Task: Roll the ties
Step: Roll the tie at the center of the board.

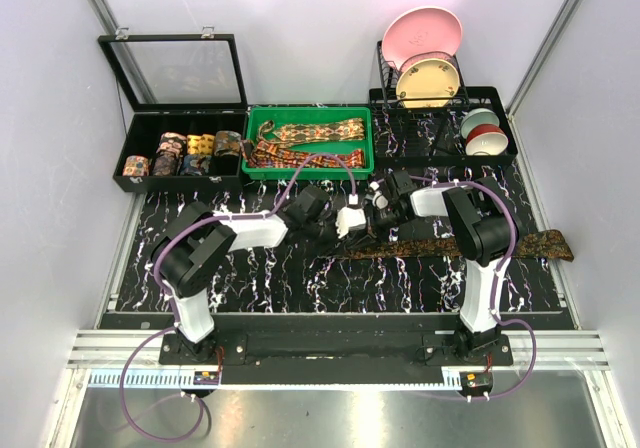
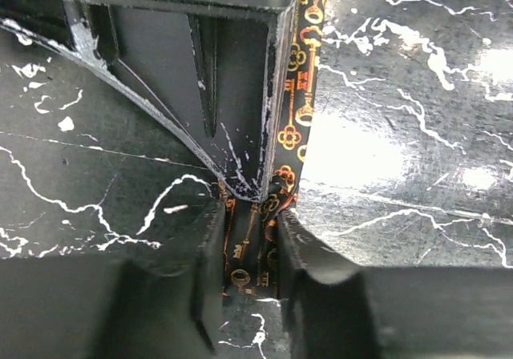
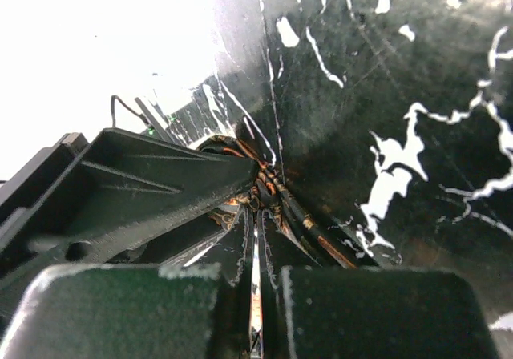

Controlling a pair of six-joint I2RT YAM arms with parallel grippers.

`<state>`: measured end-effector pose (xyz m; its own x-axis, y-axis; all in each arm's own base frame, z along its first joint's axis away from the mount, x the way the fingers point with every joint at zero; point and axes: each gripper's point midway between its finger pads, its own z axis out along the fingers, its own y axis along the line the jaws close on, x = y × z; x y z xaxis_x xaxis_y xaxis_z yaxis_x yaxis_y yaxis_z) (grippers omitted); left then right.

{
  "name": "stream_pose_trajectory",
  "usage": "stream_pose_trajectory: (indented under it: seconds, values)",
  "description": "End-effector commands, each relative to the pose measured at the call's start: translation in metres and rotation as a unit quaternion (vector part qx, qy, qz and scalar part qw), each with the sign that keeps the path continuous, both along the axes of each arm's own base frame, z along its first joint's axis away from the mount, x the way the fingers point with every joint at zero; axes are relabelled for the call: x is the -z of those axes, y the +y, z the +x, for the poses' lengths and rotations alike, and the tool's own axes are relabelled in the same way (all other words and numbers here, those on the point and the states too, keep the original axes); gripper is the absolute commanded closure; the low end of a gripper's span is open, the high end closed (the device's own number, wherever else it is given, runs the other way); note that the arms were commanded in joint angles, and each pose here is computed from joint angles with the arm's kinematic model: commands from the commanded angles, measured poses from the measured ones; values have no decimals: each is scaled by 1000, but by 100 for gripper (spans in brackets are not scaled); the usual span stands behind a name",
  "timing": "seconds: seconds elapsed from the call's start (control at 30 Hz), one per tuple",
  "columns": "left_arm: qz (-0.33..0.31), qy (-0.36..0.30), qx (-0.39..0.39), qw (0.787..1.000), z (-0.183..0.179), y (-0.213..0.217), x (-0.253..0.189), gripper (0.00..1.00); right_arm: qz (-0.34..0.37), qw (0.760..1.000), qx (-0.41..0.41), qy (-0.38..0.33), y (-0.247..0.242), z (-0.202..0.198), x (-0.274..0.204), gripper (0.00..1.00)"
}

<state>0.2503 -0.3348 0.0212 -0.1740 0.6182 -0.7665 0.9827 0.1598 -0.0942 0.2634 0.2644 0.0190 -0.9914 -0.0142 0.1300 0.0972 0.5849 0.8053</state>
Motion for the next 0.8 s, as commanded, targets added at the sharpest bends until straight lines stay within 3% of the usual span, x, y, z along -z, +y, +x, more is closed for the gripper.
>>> stream_pose_trajectory:
  seconds: [0.0,0.1,0.27,0.47,0.63,0.77]
  values:
    - [90,-20,-7,996,3,23,20,79,-4,999,7,-31,-3,9,-11,100]
    - [121,-27,-9,992,3,26,16,79,-10,999,7,-34,-9,12,-14,100]
    - [168,-46,4,985,-2,18,13,57,-17,999,6,-34,-13,12,-13,100]
    - [199,-34,-4,979,0,22,15,48,-52,998,1,-37,-22,10,4,100]
    - [148,-19,-2,989,0,23,-5,36,-69,997,0,-36,-25,11,12,100]
    - [36,30,-30,998,5,12,-32,32,-73,997,-1,-33,-26,11,16,100]
